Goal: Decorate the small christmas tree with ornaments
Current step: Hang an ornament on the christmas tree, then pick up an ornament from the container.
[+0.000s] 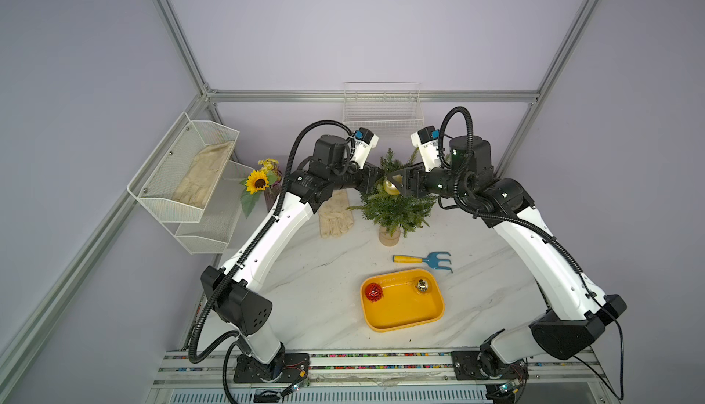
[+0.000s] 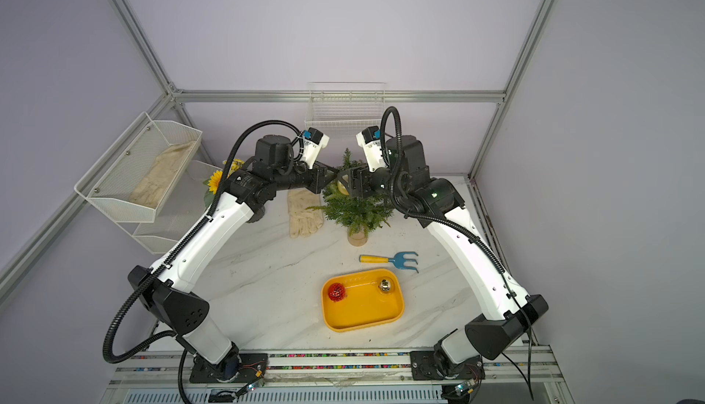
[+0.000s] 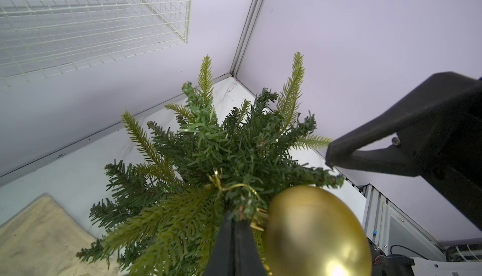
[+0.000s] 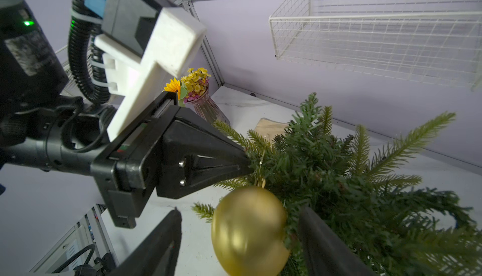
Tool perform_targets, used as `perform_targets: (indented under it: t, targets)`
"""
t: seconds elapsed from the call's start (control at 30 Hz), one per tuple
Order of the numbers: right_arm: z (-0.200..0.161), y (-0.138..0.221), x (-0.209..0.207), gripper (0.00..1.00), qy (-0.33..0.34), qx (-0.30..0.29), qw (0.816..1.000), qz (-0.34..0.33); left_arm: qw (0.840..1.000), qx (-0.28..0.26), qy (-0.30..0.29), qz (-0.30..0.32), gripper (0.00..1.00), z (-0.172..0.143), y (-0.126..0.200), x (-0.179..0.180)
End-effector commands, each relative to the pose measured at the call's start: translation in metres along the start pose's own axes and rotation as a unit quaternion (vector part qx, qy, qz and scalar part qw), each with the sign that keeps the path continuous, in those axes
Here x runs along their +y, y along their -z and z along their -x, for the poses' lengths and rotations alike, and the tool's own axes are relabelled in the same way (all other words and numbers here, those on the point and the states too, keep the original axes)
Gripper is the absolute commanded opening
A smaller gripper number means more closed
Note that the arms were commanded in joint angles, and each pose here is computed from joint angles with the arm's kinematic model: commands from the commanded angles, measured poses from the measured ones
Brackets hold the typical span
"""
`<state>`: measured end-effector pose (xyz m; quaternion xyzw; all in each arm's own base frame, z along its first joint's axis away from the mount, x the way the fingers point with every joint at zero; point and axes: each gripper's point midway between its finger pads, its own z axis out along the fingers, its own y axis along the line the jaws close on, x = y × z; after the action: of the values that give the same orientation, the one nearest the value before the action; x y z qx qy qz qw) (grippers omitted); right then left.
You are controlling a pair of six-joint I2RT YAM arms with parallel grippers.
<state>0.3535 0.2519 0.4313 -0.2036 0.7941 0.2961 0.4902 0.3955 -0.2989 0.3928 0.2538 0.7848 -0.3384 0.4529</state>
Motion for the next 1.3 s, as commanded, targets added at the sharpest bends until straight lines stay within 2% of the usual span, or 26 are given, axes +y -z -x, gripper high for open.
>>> perform_targets:
  t: [0.0, 0.5, 0.8, 1.03, 1.07, 1.27]
  targets:
    - [0.004, 0.013, 0.002, 0.74, 0.007, -0.01, 1.0, -0.001, 0.998, -0.061, -0.026, -0.019, 0.03, 0.047, 0.02, -0.022]
    - [0.008, 0.02, -0.003, 0.74, 0.007, -0.022, 0.999, -0.022, 0.997, -0.068, -0.027, -0.006, 0.03, 0.044, 0.038, -0.025]
    - [0.006, 0.029, -0.005, 0.72, -0.009, -0.022, 0.999, -0.031, 0.997, -0.076, -0.031, 0.015, 0.03, 0.032, 0.069, -0.029]
    - [-0.023, 0.039, -0.007, 0.66, -0.049, 0.029, 0.997, -0.045, 0.995, -0.085, -0.038, 0.047, 0.05, 0.019, 0.101, -0.029]
    - [-0.024, 0.049, -0.003, 0.65, -0.052, 0.027, 0.997, -0.043, 0.994, -0.084, -0.038, 0.053, 0.05, 0.016, 0.103, -0.027]
    - [-0.061, 0.069, 0.014, 0.61, -0.092, 0.08, 0.991, -0.053, 0.99, -0.062, -0.039, 0.12, 0.08, -0.019, 0.11, -0.002]
